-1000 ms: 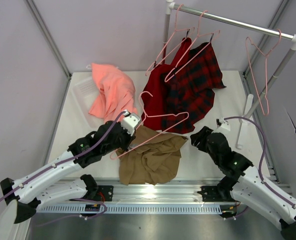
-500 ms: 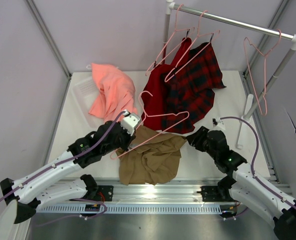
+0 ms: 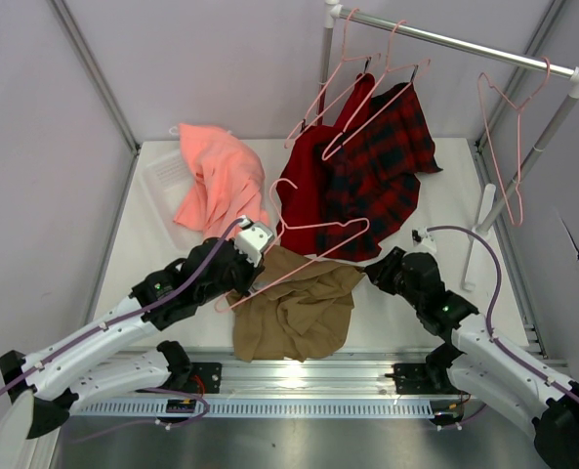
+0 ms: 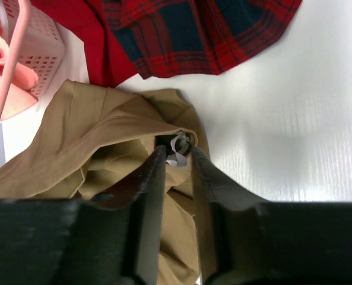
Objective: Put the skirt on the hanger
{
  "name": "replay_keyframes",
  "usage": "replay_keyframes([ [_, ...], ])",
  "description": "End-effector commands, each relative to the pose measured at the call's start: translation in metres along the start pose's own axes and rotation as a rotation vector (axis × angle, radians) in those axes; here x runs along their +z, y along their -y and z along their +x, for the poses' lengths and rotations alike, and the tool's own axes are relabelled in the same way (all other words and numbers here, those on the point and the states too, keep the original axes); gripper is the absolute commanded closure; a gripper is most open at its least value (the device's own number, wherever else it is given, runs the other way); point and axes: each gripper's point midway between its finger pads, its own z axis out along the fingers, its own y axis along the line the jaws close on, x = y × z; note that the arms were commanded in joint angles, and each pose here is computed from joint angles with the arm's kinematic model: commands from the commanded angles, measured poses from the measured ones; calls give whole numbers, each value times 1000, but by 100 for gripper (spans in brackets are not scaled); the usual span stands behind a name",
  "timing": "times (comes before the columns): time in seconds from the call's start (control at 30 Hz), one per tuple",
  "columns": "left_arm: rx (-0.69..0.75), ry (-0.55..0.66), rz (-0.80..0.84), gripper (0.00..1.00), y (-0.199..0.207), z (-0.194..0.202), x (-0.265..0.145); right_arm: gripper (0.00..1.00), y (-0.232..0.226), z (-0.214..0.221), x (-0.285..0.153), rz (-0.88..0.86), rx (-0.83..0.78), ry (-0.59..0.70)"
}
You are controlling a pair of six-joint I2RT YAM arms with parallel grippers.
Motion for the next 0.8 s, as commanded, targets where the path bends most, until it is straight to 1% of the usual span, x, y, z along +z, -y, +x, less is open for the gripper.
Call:
replay_keyframes([
  [0.0, 3, 71, 28, 100, 4, -18, -4, 73, -6, -10, 1, -15, 14, 37],
  [0.1, 5, 67, 29, 100, 5, -16, -4, 76, -6, -11, 0, -9, 15, 42],
  [0.23, 6, 68, 34, 99, 6, -16, -4, 87, -1, -11, -1, 23, 14, 33],
  [0.37, 7, 56, 47, 99, 9, -14, -1, 92, -2, -19, -5, 27, 7, 58],
  [0.47, 7, 33, 50, 99, 11, -10, 1, 100, -5, -25, -8, 30, -7, 74],
  [0.57, 36, 15, 65, 99, 20, -9, -2, 100, -8, -31, -10, 37, -12, 84],
  [0.63, 51, 6, 46, 100, 19, -7, -3, 100, -9, -35, -12, 45, -18, 91],
  [0.77, 61, -13, 68, 100, 28, -1, -6, 100, -13, -58, -20, 70, -43, 160],
])
